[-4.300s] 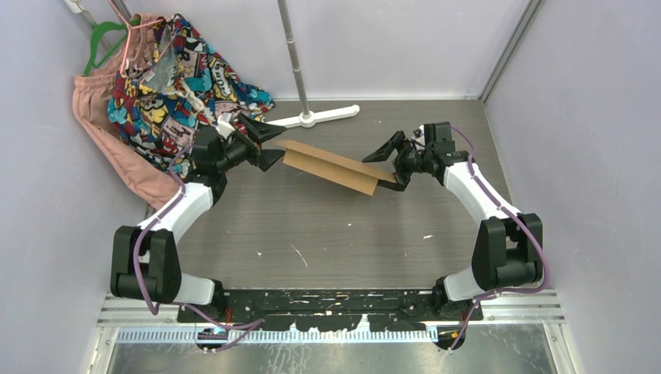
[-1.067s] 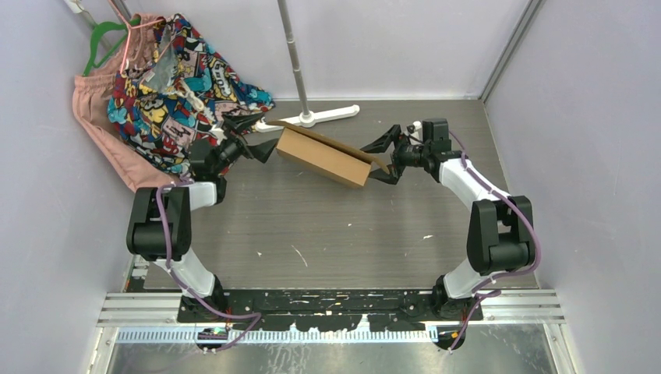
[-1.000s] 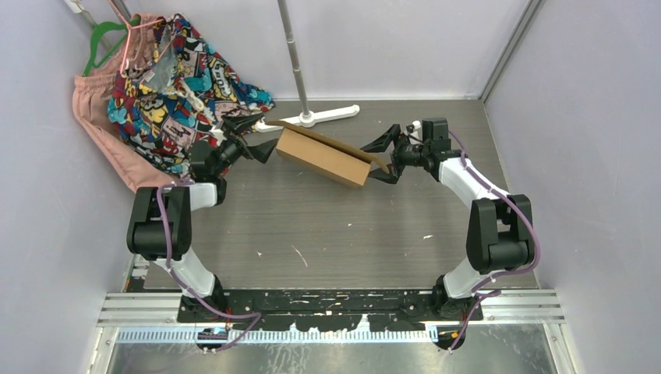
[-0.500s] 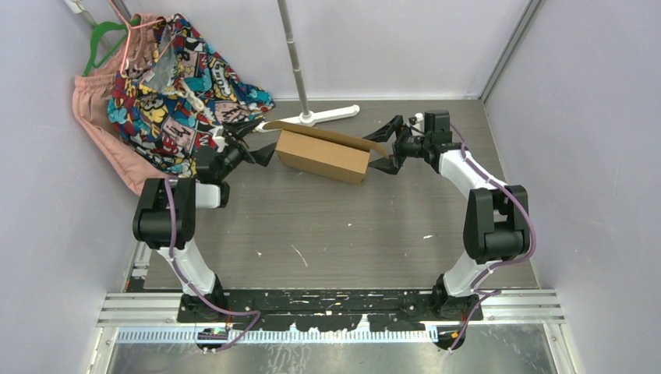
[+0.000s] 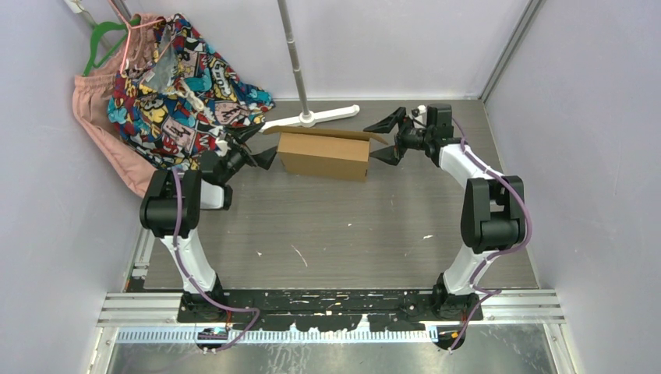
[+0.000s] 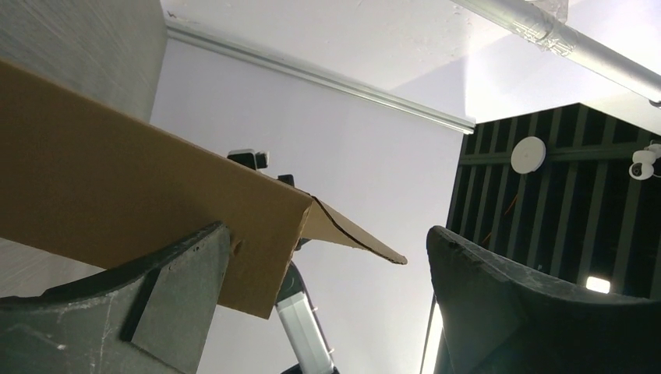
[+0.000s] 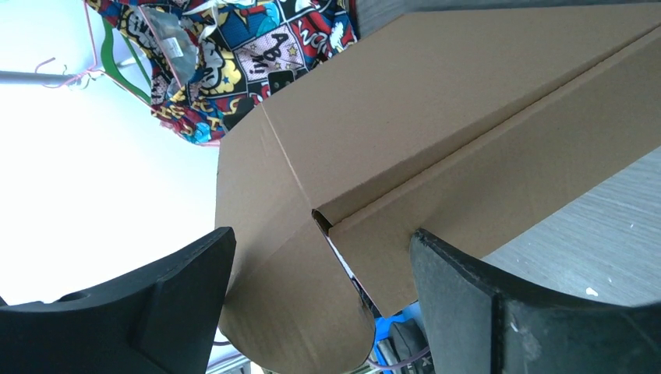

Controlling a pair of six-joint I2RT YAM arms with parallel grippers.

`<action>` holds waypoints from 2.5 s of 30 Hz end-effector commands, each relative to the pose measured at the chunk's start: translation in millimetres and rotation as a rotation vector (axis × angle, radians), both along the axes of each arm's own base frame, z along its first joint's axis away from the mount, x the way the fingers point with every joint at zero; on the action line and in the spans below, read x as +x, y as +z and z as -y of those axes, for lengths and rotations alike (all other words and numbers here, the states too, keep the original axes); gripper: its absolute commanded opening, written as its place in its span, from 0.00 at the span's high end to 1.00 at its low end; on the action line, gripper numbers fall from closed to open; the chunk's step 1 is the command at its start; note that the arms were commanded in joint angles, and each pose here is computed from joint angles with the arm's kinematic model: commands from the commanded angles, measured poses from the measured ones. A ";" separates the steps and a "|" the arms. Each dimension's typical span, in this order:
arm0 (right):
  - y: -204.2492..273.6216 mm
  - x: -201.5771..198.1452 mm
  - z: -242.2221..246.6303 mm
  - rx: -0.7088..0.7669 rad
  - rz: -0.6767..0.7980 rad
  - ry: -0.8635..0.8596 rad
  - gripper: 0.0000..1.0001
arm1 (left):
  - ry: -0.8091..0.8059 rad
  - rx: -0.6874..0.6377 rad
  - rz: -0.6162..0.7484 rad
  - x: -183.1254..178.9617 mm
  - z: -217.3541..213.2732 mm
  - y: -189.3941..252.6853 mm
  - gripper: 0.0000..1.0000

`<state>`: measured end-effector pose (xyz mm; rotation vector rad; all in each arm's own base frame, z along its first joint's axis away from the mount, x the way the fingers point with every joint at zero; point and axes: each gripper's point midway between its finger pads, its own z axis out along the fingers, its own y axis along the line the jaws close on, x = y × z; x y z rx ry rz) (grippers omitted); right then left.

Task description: Fold the paper box

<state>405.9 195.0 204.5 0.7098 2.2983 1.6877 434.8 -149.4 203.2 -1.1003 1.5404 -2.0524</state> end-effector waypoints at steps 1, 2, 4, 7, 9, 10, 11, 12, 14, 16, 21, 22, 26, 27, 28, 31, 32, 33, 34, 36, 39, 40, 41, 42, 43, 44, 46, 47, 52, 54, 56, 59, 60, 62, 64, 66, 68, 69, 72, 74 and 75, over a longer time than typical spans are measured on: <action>17.3 -0.3 -27.5 0.045 0.068 0.100 0.13 | -0.282 -0.066 -0.080 -40.6 46.3 -2.5 0.00; 16.7 1.2 -27.6 0.043 0.069 0.099 0.13 | -0.279 -0.066 -0.081 -39.0 45.9 -3.4 0.00; 15.9 5.2 -27.7 0.041 0.070 0.098 0.13 | -0.280 -0.068 -0.080 -36.3 46.4 -4.6 0.00; 13.7 11.3 -27.7 0.039 0.070 0.097 0.13 | -0.278 -0.072 -0.082 -31.7 46.5 -6.3 0.00; 11.3 14.6 -27.9 0.037 0.068 0.097 0.13 | -0.281 -0.075 -0.077 -29.8 46.9 -5.8 0.00; 10.6 16.5 -27.4 0.036 0.068 0.095 0.13 | -0.281 -0.076 -0.076 -29.0 46.8 -5.5 0.00; 10.0 18.2 -27.1 0.036 0.068 0.094 0.13 | -0.281 -0.078 -0.077 -28.4 46.8 -5.9 0.00; 8.9 19.9 -26.8 0.036 0.066 0.094 0.13 | -0.281 -0.079 -0.077 -28.0 46.8 -6.1 0.00; 7.4 23.0 -25.8 0.034 0.066 0.090 0.13 | -0.282 -0.080 -0.081 -27.0 46.8 -7.9 0.00; 6.1 25.9 -25.6 0.034 0.066 0.090 0.13 | -0.281 -0.082 -0.080 -25.7 46.7 -9.7 0.00; 1.4 33.0 -22.9 0.031 0.062 0.082 0.13 | -0.282 -0.084 -0.086 -22.9 46.6 -15.3 0.00; 0.6 34.2 -21.8 0.030 0.061 0.080 0.13 | -0.284 -0.083 -0.086 -23.0 46.8 -16.0 0.00; -2.4 36.6 -18.1 0.025 0.060 0.076 0.13 | -0.292 -0.077 -0.076 -22.3 47.5 -15.0 0.00; -2.5 37.9 -16.5 0.021 0.068 0.075 0.13 | -0.295 -0.075 -0.072 -22.3 47.5 -14.4 0.00; -4.8 36.8 -15.3 0.016 0.052 0.074 0.13 | -0.297 -0.074 -0.069 -22.1 47.3 -13.7 0.00; -9.1 35.6 -12.2 -0.008 0.045 0.075 0.12 | -0.301 -0.068 -0.063 -23.3 47.5 -13.6 0.00; -10.7 35.1 -10.8 -0.016 0.042 0.074 0.12 | -0.300 -0.067 -0.064 -23.8 47.0 -14.6 0.00; -11.7 35.0 -9.4 -0.023 0.042 0.074 0.11 | -0.301 -0.065 -0.067 -24.6 47.1 -16.1 0.00; -12.4 34.7 -8.5 -0.027 0.042 0.074 0.11 | -0.301 -0.064 -0.069 -25.2 47.0 -17.3 0.00; -13.7 35.0 -6.3 -0.033 0.042 0.070 0.10 | -0.300 -0.060 -0.076 -26.9 46.5 -21.0 0.00; -15.2 35.4 -4.4 -0.038 0.041 0.066 0.09 | -0.301 -0.054 -0.080 -28.3 46.1 -25.0 0.00; -15.3 35.2 -4.0 -0.039 0.040 0.066 0.09 | -0.300 -0.052 -0.080 -28.3 45.2 -25.8 0.00; -15.7 35.6 -3.4 -0.040 0.042 0.065 0.09 | -0.299 -0.051 -0.082 -28.4 44.8 -27.2 0.00; -16.7 36.1 -2.5 -0.042 0.042 0.063 0.08 | -0.297 -0.049 -0.085 -28.3 43.7 -28.8 0.00; -16.8 36.6 -1.6 -0.042 0.042 0.061 0.08 | -0.294 -0.048 -0.085 -27.8 42.5 -29.5 0.00; -16.9 37.1 -0.6 -0.042 0.041 0.058 0.07 | -0.295 -0.046 -0.086 -27.9 42.0 -31.0 0.00; -16.3 38.2 1.1 -0.046 0.046 0.053 0.06 | -0.292 -0.042 -0.086 -27.5 40.1 -32.7 0.00; -16.0 38.6 1.7 -0.047 0.047 0.051 0.06 | -0.291 -0.040 -0.085 -27.3 39.4 -33.8 0.00; -16.1 41.3 8.7 -0.058 0.051 0.034 0.06 | -0.282 -0.027 -0.080 -27.3 34.1 -37.4 0.00; -16.8 41.9 11.1 -0.071 0.053 0.026 0.05 | -0.280 -0.024 -0.083 -27.6 32.5 -39.6 0.00; -18.6 42.1 12.9 -0.082 0.053 0.025 0.04 | -0.280 -0.020 -0.086 -28.5 31.8 -42.8 0.00; -22.8 41.5 15.8 -0.108 0.050 0.021 0.04 | -0.276 -0.015 -0.092 -28.8 30.0 -47.6 0.00; -23.8 41.7 16.8 -0.118 0.053 0.020 0.04 | -0.277 -0.013 -0.093 -29.1 30.0 -49.1 0.00; -26.4 40.4 18.3 -0.130 0.045 0.019 0.03 | -0.276 -0.009 -0.097 -29.6 29.3 -52.4 0.00; -27.4 40.7 20.6 -0.134 0.045 0.012 0.03 | -0.275 -0.006 -0.102 -30.2 28.6 -56.1 0.00; -28.0 41.2 23.2 -0.136 0.043 0.004 0.02 | -0.273 -0.002 -0.108 -30.8 27.6 -59.9 0.00; -28.6 41.2 25.5 -0.136 0.041 -0.001 0.02 | -0.271 0.002 -0.111 -31.1 26.5 -63.4 0.00; -28.9 41.3 26.8 -0.137 0.042 -0.004 0.02 | -0.271 0.004 -0.112 -31.5 26.0 -64.8 0.00; -31.6 41.3 30.7 -0.140 0.037 -0.013 0.02 | -0.266 0.010 -0.113 -31.8 23.4 -67.7 0.00; -33.7 40.9 31.9 -0.145 0.034 -0.017 0.02 | -0.264 0.013 -0.112 -32.1 21.3 -68.5 0.00; -34.4 40.3 32.1 -0.147 0.034 -0.019 0.01 | -0.261 0.014 -0.112 -32.2 20.1 -68.5 0.00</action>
